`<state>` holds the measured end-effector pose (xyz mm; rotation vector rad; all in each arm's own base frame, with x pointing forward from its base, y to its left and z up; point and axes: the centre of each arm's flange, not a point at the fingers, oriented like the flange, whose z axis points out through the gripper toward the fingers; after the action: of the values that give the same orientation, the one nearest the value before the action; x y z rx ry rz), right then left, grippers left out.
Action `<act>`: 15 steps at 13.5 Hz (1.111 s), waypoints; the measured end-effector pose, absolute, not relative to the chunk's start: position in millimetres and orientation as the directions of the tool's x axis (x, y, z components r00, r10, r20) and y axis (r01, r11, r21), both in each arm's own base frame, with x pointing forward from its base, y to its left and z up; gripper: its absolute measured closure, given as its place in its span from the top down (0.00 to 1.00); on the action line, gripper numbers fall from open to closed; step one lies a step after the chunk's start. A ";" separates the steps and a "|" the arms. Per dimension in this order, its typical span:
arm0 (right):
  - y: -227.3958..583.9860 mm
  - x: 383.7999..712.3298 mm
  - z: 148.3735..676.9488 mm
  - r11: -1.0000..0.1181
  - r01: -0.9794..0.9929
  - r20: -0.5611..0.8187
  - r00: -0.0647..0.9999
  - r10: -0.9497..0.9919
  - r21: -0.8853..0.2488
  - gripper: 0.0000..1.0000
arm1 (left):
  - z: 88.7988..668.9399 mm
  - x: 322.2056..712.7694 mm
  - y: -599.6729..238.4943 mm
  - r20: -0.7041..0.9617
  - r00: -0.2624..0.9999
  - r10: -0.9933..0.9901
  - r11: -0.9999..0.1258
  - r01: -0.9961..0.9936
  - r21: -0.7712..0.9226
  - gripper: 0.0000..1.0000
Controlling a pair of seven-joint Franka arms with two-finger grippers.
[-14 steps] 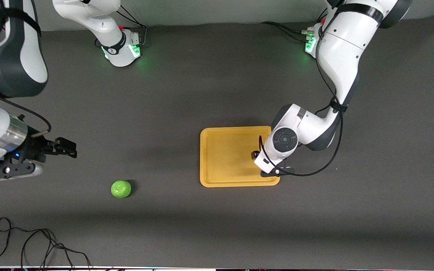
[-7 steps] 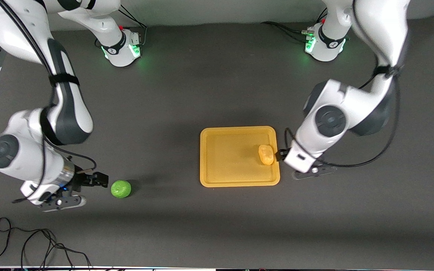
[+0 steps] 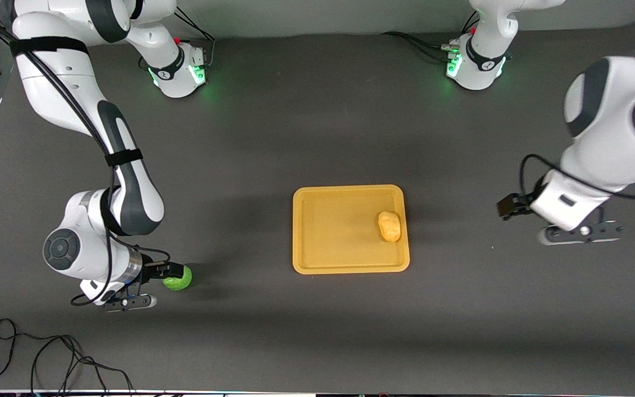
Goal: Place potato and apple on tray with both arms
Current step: 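Grasp the green apple with the right gripper while the left gripper withdraws, then carry the green apple with the right gripper over the tray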
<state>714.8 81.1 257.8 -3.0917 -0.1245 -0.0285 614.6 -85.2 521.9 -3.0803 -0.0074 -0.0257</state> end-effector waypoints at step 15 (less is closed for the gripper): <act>81.9 718.1 347.4 -0.993 0.113 0.032 0.993 0.112 -0.017 0.80 | 562.8 583.2 -25.2 0.007 1.000 -0.003 -1.000 -0.003 0.009 1.00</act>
<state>718.1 81.9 347.4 -3.1171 -0.1760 -0.0477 583.2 -25.2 562.8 -3.1504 0.0055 -0.0116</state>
